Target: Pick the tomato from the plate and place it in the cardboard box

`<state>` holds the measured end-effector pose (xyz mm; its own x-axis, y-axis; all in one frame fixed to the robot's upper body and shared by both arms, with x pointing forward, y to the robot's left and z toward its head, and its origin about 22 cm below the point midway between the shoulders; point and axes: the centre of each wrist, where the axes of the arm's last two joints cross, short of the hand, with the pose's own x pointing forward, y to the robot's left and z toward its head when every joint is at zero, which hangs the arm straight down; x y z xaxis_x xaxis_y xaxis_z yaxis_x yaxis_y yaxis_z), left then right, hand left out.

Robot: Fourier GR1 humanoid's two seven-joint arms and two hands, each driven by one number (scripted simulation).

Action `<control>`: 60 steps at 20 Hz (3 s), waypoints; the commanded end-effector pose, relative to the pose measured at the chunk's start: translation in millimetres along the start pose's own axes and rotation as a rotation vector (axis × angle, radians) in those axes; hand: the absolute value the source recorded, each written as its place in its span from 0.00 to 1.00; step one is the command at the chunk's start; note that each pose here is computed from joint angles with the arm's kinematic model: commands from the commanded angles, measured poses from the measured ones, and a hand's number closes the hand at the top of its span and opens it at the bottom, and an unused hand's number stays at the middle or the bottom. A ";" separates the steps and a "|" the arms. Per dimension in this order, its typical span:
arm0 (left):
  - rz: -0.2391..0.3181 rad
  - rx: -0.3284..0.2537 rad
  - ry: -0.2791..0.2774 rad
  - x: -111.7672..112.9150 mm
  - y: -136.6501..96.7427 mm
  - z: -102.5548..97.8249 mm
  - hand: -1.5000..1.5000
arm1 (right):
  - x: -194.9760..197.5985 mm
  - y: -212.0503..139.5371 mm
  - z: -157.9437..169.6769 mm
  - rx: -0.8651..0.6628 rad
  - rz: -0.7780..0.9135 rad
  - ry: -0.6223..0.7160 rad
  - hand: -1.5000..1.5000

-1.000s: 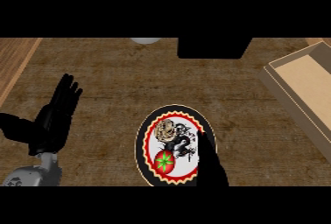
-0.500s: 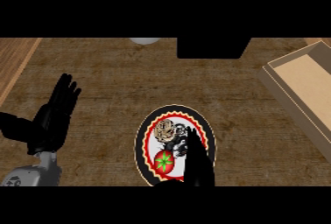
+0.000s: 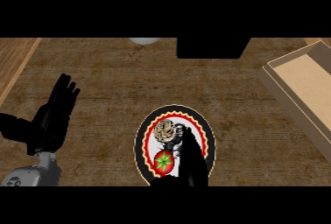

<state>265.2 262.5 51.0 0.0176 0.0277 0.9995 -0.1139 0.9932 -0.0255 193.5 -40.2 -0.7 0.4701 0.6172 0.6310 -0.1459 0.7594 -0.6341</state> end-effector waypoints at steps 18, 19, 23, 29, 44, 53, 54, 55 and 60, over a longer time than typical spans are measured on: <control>0.000 0.007 0.015 -1.7 -1.9 6.2 0.50 | -8.7 21.4 -3.0 -0.081 0.219 -0.103 1.00; -0.005 0.005 0.000 10.0 3.5 5.5 0.50 | -17.6 -1.3 -6.6 -0.021 0.320 -0.212 1.00; -0.011 -0.033 0.014 8.4 -12.1 2.0 0.50 | -59.4 -3.1 -0.1 0.112 0.703 -0.561 1.00; 0.005 0.023 -0.002 4.6 -10.0 2.9 0.50 | -58.8 -85.2 -1.4 0.031 0.744 -0.810 1.00; -0.004 0.022 0.024 -5.6 22.9 6.0 0.50 | 2.3 -199.9 72.3 -0.327 0.386 -0.837 1.00; -0.007 0.007 -0.013 -3.6 12.0 9.1 0.50 | 18.3 -284.9 58.2 -0.523 0.252 -0.660 1.00; -0.010 0.006 0.000 11.4 -2.0 1.4 0.50 | 24.8 -293.9 37.9 -0.526 0.252 -0.639 1.00; -0.006 -0.008 -0.005 18.0 8.4 2.6 0.50 | 15.3 -293.7 37.9 -0.520 0.262 -0.618 1.00; -0.006 0.001 0.007 12.0 -15.1 -0.7 0.50 | -0.9 -328.9 -5.1 -0.536 0.248 -0.546 1.00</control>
<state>263.1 260.3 61.6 0.0190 0.0255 0.9995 -0.1177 0.9928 -0.0231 225.0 -265.8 203.6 -0.0843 0.8894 0.4494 0.2983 0.4528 -0.8402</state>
